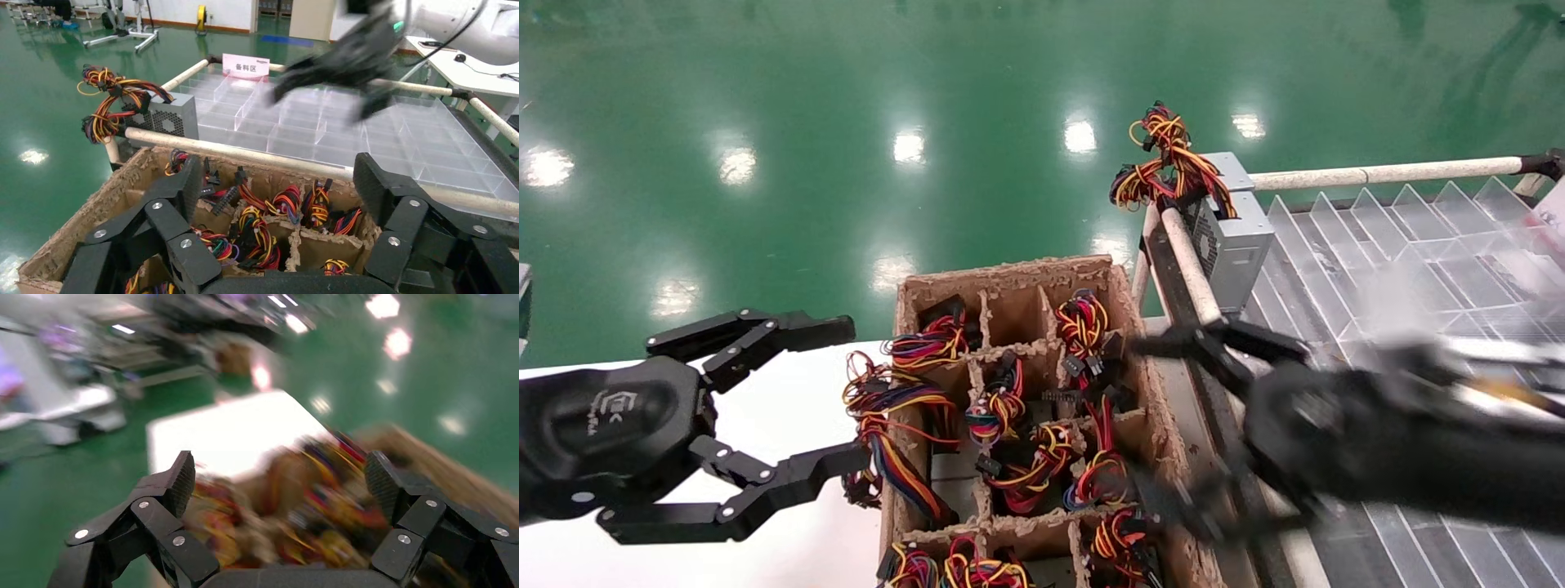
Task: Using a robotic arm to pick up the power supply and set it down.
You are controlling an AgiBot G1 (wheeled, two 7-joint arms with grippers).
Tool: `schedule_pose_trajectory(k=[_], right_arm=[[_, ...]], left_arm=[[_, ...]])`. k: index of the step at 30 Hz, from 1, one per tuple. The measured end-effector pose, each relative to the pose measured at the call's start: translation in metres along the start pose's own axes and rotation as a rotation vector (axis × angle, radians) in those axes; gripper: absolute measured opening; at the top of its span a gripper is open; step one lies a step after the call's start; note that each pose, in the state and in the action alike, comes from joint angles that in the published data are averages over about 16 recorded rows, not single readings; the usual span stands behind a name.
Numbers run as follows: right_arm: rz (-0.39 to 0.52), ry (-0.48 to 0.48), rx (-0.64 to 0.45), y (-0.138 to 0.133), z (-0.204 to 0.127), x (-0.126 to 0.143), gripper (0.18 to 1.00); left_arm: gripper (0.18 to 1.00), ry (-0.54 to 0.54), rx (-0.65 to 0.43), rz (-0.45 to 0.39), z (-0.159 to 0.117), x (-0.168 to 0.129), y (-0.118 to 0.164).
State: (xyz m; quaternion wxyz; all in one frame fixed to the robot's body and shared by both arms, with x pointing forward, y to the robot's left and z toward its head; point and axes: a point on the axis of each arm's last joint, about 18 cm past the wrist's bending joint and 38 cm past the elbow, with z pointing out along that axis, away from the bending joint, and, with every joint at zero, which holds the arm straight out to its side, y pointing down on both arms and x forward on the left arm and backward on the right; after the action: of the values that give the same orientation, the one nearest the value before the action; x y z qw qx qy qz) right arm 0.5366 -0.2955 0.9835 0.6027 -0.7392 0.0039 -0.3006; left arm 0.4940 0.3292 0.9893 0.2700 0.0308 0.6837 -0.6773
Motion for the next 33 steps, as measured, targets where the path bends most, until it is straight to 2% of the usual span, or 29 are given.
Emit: schedule_pose_trajectory(k=[6, 12, 24, 33], right_arm=[[0.035, 0.141, -0.094, 0.013, 0.028, 0.036, 1.0], [0.075, 0.208, -0.127, 0.018, 0.052, 0.058, 1.0], [0.136, 0.212, -0.133, 0.023, 0.081, 0.073, 0.964], [0.149, 0.204, -0.14, 0.026, 0.091, 0.078, 0.84]], left_arm=[[0.863, 0.0, 0.0, 0.0, 0.0, 0.0, 0.0], [0.742, 0.0, 0.0, 0.0, 0.0, 0.0, 0.0], [0.455, 0.0, 0.0, 0.0, 0.0, 0.0, 0.0], [0.301, 0.0, 0.0, 0.0, 0.0, 0.0, 0.0]])
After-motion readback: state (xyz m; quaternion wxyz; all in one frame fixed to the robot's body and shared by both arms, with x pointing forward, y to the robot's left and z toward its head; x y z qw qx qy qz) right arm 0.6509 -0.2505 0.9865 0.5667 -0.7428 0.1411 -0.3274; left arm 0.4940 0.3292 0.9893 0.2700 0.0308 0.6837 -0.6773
